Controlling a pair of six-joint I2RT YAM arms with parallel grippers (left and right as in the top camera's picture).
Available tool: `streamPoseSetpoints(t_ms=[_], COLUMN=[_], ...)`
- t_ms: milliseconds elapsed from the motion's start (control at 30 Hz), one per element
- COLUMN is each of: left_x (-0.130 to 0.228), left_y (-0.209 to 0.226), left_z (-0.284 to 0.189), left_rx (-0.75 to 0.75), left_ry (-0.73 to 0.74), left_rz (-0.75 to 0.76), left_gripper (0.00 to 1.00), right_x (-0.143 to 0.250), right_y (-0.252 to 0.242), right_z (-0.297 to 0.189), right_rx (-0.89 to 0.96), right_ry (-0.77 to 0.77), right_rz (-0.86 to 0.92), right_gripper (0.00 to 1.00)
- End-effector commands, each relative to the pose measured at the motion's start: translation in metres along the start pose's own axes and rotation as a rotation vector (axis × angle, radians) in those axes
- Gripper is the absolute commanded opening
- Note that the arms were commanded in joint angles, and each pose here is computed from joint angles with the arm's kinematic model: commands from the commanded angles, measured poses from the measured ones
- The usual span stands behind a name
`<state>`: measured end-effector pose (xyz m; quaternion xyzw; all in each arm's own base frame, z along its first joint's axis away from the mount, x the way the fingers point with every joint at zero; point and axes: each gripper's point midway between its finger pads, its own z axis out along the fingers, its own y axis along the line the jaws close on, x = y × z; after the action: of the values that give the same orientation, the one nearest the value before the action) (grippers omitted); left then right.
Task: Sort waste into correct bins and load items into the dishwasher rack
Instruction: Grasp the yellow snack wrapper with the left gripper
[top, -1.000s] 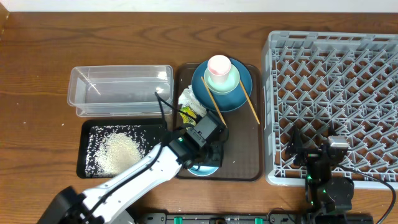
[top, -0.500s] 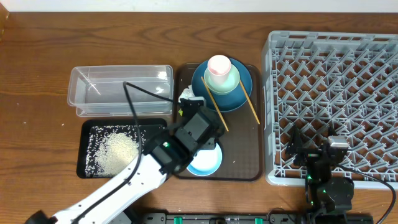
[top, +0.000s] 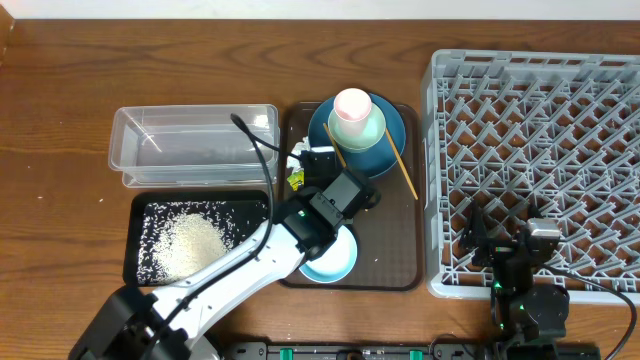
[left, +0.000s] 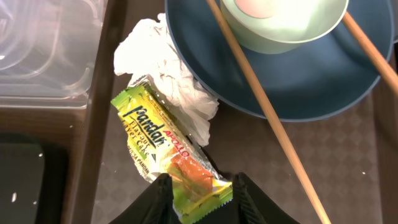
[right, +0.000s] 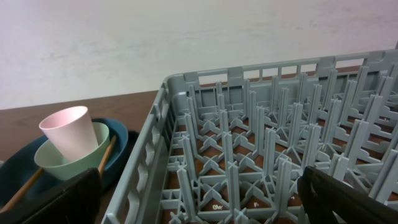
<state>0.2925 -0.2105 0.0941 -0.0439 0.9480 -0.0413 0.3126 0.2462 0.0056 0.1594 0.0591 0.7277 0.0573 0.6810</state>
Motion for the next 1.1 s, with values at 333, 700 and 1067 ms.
streamPoseSetpoints(t_ms=[333, 700, 1067], left_x=[0.013, 0.009, 0.057], left_y=[0.005, 0.056, 0.071], left_z=[0.025, 0.039, 0.02], left_rx=[0.002, 0.058, -0.041], left_ry=[0.113, 0.336, 0.51], left_rz=[-0.034, -0.221, -0.129], left_gripper=[0.48, 0.36, 0.11], right_x=[0.002, 0.002, 0.002], right_y=[0.001, 0.001, 0.001], right_z=[0.0, 0.0, 0.0], right_rx=[-0.001, -0.001, -0.001], right_ry=[0.005, 0.005, 0.005], right_rz=[0.008, 0.008, 0.008], right_gripper=[0.99, 0.99, 0.99])
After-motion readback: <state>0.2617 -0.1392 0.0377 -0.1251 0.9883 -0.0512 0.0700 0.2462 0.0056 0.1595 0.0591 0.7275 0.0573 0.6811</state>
